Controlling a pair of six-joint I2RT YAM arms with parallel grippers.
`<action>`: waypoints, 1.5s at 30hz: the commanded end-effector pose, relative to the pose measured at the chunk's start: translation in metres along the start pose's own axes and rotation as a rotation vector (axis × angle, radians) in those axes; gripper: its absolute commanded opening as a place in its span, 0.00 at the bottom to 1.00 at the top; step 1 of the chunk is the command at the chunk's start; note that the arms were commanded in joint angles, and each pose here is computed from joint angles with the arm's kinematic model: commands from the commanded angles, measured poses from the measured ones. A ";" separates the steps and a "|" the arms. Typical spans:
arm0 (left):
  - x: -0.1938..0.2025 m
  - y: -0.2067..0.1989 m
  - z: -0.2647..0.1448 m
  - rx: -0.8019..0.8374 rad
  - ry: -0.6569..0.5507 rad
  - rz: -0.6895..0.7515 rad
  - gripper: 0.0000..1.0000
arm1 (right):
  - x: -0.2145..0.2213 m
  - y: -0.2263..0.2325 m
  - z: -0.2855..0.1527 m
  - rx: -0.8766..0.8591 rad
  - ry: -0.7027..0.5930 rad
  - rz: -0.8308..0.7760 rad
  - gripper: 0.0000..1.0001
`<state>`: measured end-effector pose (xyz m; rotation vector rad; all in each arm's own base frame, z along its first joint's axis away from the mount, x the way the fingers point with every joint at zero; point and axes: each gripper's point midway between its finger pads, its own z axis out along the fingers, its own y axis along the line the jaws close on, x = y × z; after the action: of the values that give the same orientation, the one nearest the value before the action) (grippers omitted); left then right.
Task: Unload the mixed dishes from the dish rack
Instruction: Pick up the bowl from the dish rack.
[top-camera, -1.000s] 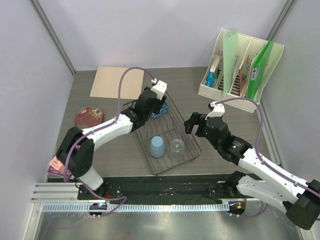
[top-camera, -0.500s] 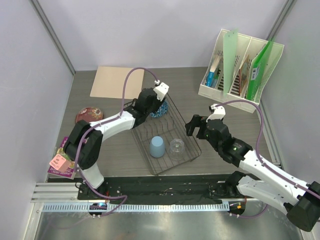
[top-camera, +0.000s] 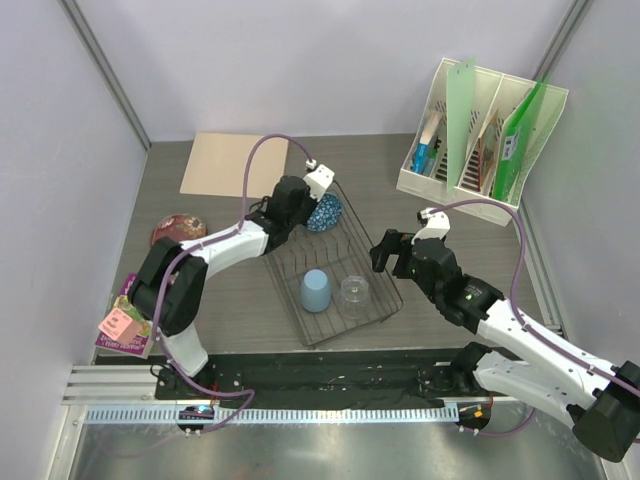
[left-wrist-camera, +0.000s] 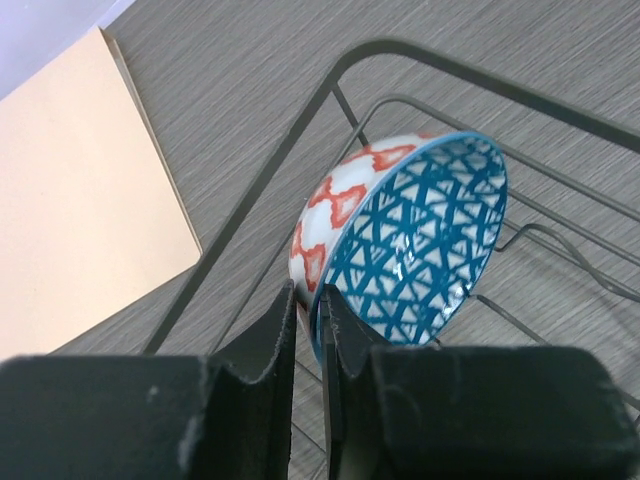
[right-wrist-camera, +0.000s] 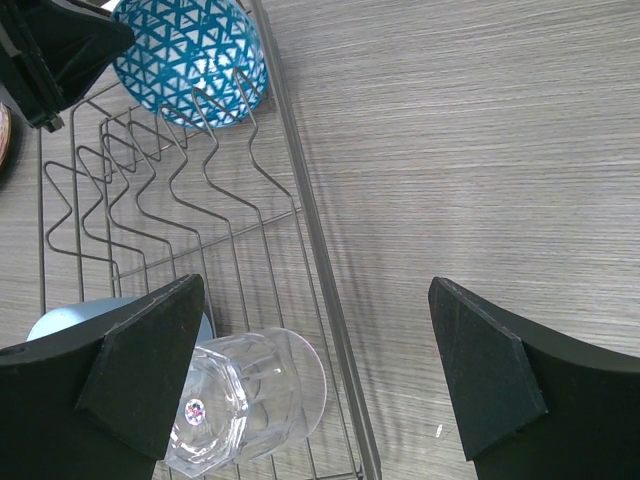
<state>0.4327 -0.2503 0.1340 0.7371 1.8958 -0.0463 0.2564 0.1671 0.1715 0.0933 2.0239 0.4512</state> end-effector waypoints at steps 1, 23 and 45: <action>0.009 -0.006 0.008 0.023 0.006 -0.010 0.03 | -0.009 0.002 -0.003 -0.005 -0.028 0.024 1.00; -0.038 0.050 -0.051 -0.296 -0.223 -0.060 0.00 | -0.009 0.005 -0.003 -0.013 -0.026 0.045 1.00; -0.117 0.017 -0.127 -0.422 -0.502 0.111 0.00 | -0.006 0.005 0.001 -0.006 -0.025 0.064 0.99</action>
<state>0.3753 -0.2506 0.2262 0.6017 1.5234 0.1446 0.2544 0.1668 0.1686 0.1282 2.0372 0.4649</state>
